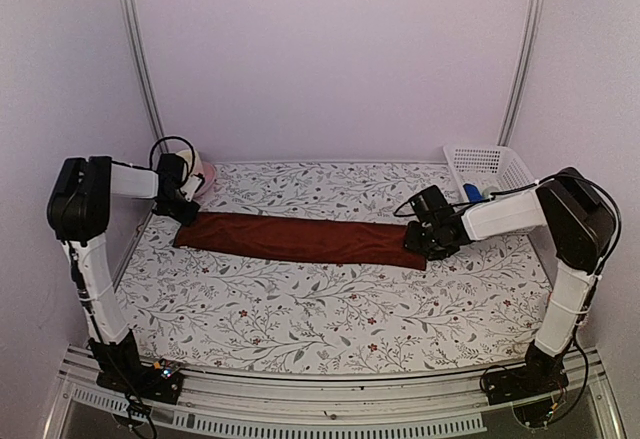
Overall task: Roll the towels
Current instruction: Pick up the towel from the center of the board, then fold the towel at the center of the board.
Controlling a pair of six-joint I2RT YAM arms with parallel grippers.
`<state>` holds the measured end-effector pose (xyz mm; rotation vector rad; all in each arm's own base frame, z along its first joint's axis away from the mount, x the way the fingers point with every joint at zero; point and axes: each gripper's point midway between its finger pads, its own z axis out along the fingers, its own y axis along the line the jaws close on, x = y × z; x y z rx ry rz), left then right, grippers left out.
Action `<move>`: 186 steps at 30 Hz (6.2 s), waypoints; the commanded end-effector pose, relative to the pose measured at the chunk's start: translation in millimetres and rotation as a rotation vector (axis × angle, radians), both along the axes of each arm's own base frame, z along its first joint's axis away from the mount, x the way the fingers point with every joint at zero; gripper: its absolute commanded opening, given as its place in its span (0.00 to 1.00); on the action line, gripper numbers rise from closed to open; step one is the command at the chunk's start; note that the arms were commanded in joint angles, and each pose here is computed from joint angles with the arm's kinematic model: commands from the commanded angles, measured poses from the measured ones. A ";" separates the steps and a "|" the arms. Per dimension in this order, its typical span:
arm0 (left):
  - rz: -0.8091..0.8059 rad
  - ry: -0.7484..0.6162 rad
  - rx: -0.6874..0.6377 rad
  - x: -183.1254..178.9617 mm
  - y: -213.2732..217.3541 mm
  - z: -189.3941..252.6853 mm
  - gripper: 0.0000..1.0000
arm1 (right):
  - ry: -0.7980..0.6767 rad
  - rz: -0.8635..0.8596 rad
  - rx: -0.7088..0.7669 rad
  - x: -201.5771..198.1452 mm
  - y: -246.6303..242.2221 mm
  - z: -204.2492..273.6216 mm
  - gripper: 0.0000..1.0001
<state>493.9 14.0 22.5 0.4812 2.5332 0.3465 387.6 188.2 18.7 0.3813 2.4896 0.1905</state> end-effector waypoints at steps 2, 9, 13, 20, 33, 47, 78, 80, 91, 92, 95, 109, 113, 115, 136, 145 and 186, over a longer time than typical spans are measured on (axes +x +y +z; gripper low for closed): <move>-0.005 -0.051 -0.039 -7.6 -3.8 33.3 0.49 | 0.107 0.052 0.064 -14.2 14.6 -33.1 0.55; -0.017 -0.082 -0.045 -15.6 -5.4 49.6 0.50 | 0.124 0.061 0.099 -19.7 18.4 -41.8 0.19; -0.022 -0.087 -0.055 -21.3 -6.6 54.3 0.50 | 0.107 0.052 0.079 -18.0 13.7 -35.4 0.03; -0.054 -0.079 -0.099 -37.7 -12.8 61.8 0.51 | 0.045 -0.015 0.002 -15.2 -30.1 8.8 0.02; -0.118 -0.016 -0.174 -69.6 -28.5 51.1 0.51 | -0.194 -0.103 0.011 -5.9 -106.0 137.5 0.02; -0.134 0.025 -0.224 -76.8 -34.4 38.6 0.52 | -0.267 0.412 0.176 41.1 126.5 183.8 0.02; -0.129 0.076 -0.299 -80.6 -34.5 19.0 0.57 | -0.271 0.765 0.438 42.2 362.1 110.7 0.02; -0.131 0.077 -0.306 -80.1 -35.6 19.1 0.57 | -0.278 0.772 0.449 40.8 364.3 114.5 0.02; -0.220 0.019 -0.347 -66.2 -63.0 46.1 0.59 | -0.329 0.776 0.434 33.2 349.4 155.7 0.03; -0.229 0.014 -0.335 -65.4 -66.2 47.8 0.61 | -0.328 0.773 0.427 33.7 348.7 154.4 0.03; -0.244 -0.003 -0.306 -63.5 -73.6 51.9 0.63 | -0.314 0.772 0.425 36.3 349.3 144.7 0.03; -0.217 0.020 -0.307 -64.2 -72.7 37.6 0.63 | -0.270 0.863 0.534 21.2 378.4 128.2 0.03; -0.215 0.024 -0.309 -65.3 -72.9 36.2 0.63 | -0.267 0.848 0.540 25.5 383.3 120.1 0.03; -0.213 0.024 -0.307 -66.3 -72.3 34.7 0.63 | -0.265 0.838 0.541 28.2 384.7 116.3 0.03; -0.209 0.044 -0.313 -70.4 -72.3 23.4 0.64 | -0.314 0.862 0.746 21.6 419.2 113.0 0.04; -0.212 0.050 -0.318 -71.9 -73.3 21.4 0.64 | -0.350 0.844 0.800 24.2 426.0 111.7 0.05; -0.528 0.107 -0.482 -47.6 -204.5 66.3 0.23 | -0.197 0.745 0.459 46.5 231.7 93.9 0.27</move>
